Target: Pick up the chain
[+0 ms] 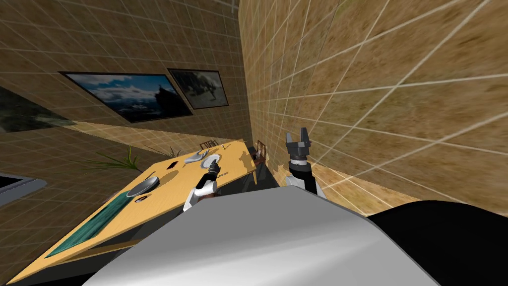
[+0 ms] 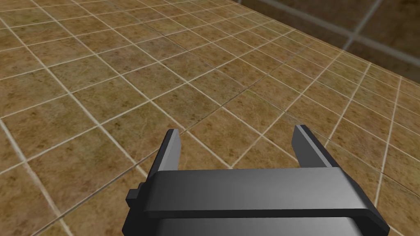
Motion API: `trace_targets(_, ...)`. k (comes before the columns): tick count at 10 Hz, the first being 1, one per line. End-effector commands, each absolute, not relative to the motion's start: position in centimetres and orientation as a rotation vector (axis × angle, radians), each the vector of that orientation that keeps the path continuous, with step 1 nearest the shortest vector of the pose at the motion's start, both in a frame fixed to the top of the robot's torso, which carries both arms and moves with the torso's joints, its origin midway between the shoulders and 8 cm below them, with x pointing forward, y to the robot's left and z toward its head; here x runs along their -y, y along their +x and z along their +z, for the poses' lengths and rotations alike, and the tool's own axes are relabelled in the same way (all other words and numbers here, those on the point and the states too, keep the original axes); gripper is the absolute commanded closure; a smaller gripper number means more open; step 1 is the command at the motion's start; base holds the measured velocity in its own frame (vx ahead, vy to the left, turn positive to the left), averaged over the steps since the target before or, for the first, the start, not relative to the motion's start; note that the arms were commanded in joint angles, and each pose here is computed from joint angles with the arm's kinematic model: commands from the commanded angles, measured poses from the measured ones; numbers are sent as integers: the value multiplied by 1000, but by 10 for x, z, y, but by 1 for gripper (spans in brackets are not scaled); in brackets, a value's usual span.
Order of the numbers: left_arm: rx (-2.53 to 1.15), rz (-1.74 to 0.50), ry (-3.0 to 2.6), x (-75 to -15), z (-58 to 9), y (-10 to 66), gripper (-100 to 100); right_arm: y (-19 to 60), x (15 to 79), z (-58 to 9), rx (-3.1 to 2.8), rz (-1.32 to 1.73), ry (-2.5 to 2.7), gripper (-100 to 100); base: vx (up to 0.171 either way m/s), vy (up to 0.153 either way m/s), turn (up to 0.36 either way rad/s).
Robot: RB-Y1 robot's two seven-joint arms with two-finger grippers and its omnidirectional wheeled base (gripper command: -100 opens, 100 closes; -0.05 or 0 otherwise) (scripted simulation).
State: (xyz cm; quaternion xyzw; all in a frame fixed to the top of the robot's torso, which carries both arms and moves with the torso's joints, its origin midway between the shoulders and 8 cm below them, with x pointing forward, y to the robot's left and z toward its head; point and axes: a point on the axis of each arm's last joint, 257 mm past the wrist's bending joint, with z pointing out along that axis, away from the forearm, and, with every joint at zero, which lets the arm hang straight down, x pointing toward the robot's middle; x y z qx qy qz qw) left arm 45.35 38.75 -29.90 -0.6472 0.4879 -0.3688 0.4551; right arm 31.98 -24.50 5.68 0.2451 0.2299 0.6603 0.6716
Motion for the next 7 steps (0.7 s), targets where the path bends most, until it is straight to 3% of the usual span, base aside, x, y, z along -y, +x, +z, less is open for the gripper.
trace_targets(1, -1220, -878, -1645, -391, -312, 450, -100, 320, 245, 57, -518, 1487, 552, 0, -8, 21, -140)
trace_targets(2, -1223, -875, -1650, -391, -313, 450, -100, 320, 245, 57, -518, 1487, 552, 0, -3, 8, 11)
trace_targets(7, -1257, -745, -1846, -417, -369, 439, -100, 320, 245, 57, -518, 1487, 552, 0, -9, 21, -181)
